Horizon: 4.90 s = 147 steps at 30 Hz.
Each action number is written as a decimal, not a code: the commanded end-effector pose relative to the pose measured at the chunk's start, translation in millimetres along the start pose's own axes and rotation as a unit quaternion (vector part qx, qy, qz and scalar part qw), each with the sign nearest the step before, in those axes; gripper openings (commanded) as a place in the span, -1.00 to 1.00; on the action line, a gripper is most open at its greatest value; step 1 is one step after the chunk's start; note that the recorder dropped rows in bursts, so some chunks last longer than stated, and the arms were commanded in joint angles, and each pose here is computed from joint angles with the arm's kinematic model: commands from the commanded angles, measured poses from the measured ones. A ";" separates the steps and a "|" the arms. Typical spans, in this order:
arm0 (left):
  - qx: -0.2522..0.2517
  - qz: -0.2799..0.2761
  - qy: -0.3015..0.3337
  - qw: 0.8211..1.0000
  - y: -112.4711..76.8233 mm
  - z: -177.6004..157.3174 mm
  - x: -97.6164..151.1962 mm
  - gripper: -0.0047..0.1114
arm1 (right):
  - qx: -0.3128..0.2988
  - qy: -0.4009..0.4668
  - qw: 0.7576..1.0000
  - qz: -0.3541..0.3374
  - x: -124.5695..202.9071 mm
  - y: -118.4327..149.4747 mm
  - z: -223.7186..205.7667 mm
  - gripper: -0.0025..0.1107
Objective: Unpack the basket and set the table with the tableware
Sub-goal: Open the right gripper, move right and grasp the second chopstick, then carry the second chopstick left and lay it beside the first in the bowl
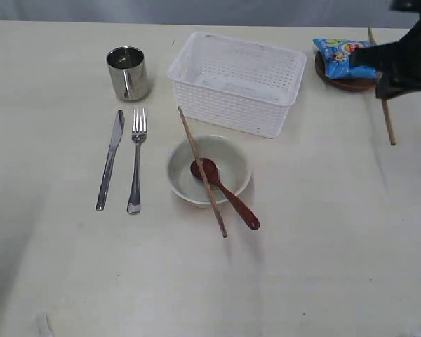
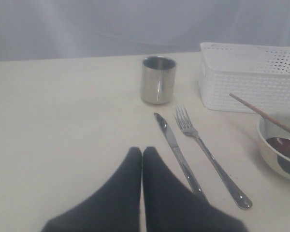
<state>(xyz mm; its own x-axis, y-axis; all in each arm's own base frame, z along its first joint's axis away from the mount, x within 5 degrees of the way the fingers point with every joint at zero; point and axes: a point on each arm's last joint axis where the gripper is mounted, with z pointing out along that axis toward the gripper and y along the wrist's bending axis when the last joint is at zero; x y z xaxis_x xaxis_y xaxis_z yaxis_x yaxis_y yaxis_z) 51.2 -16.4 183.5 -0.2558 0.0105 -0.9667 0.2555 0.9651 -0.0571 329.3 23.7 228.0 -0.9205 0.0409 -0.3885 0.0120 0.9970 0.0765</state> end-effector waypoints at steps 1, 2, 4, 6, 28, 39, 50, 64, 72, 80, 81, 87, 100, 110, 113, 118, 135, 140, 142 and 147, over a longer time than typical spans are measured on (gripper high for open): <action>0.002 0.002 -0.001 1.000 -0.2 0.1 0.8 -0.92 | -0.061 -0.048 0.997 -0.007 3.0 12.9 -52.3 -0.96; 0.002 0.002 -0.001 1.000 -0.2 0.1 0.8 -0.92 | -0.084 -0.053 0.995 -0.005 4.4 17.5 -59.4 -0.96; 0.002 0.002 -0.001 1.000 -0.2 0.1 0.8 -0.92 | -0.138 -0.062 0.988 -0.029 13.1 38.0 -72.1 -0.96; 0.002 0.002 -0.001 1.000 -0.2 0.1 0.8 -0.92 | -0.183 -0.042 0.980 -0.073 28.1 69.1 -68.5 -0.96; 0.002 0.002 -0.001 1.000 -0.2 0.1 0.8 -0.92 | -0.264 0.118 0.949 -0.124 79.6 173.6 18.1 -0.96; 0.002 0.002 -0.001 1.000 -0.2 0.1 0.8 -0.92 | -0.257 0.123 0.952 -0.112 90.8 167.7 27.3 -0.96; 0.002 0.002 -0.001 1.000 -0.2 0.1 0.8 -0.92 | -0.264 0.129 0.951 -0.100 90.9 169.2 26.0 -0.96; 0.002 0.002 -0.001 1.000 -0.2 0.1 0.8 -0.92 | -0.261 0.125 0.953 -0.094 90.0 169.0 26.5 -0.96; 0.002 0.002 -0.001 1.000 -0.2 0.1 0.8 -0.92 | -0.260 0.116 0.954 -0.094 88.4 169.0 27.0 -0.96; 0.002 0.002 -0.001 1.000 -0.2 0.1 0.8 -0.92 | -0.259 0.112 0.955 -0.093 87.6 169.0 27.2 -0.96; 0.002 0.002 -0.001 1.000 -0.2 0.1 0.8 -0.92 | -0.259 0.109 0.955 -0.091 87.1 169.1 27.3 -0.96; 0.002 0.002 -0.001 1.000 -0.2 0.1 0.8 -0.92 | -0.264 0.117 0.953 -0.087 88.3 169.9 26.5 -0.96; 0.002 0.000 -0.001 1.000 -0.2 0.1 0.8 -0.92 | -0.265 0.118 0.953 -0.090 88.6 169.9 26.4 -0.96; 0.003 -0.001 -0.001 1.000 -0.2 0.1 0.8 -0.92 | -0.266 0.122 0.952 -0.093 89.4 169.9 26.1 -0.96; 0.003 -0.001 -0.001 1.000 -0.2 0.1 0.8 -0.92 | -0.266 0.119 0.952 -0.093 88.9 169.9 26.3 -0.96; 0.003 0.000 -0.001 1.000 -0.2 0.1 0.8 -0.92 | -0.262 0.111 0.954 -0.095 87.5 169.4 27.0 -0.96; 0.003 0.000 -0.001 1.000 -0.2 0.1 0.8 -0.92 | -0.261 0.148 0.949 -0.097 94.9 170.6 41.7 -0.96; 0.003 0.000 -0.001 1.000 -0.2 0.1 0.8 -0.92 | -0.261 0.148 0.949 -0.098 94.9 170.6 41.7 -0.96; 0.003 -0.001 -0.001 1.000 -0.2 0.1 0.8 -0.92 | -0.261 0.148 0.949 -0.098 94.9 170.6 41.7 -0.96; 0.003 -0.001 -0.001 1.000 -0.2 0.1 0.8 -0.92 | -0.259 0.158 0.948 -0.099 96.9 170.4 45.9 -0.96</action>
<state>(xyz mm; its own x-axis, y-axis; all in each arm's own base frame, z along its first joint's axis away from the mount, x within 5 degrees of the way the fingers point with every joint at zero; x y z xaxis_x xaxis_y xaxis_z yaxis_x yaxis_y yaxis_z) 51.2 -16.4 183.5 -0.2558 0.0105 -0.9667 0.2555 0.9651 -0.0571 261.1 200.4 164.3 -0.9590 -0.2296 -0.1660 -0.2827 0.8158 0.5045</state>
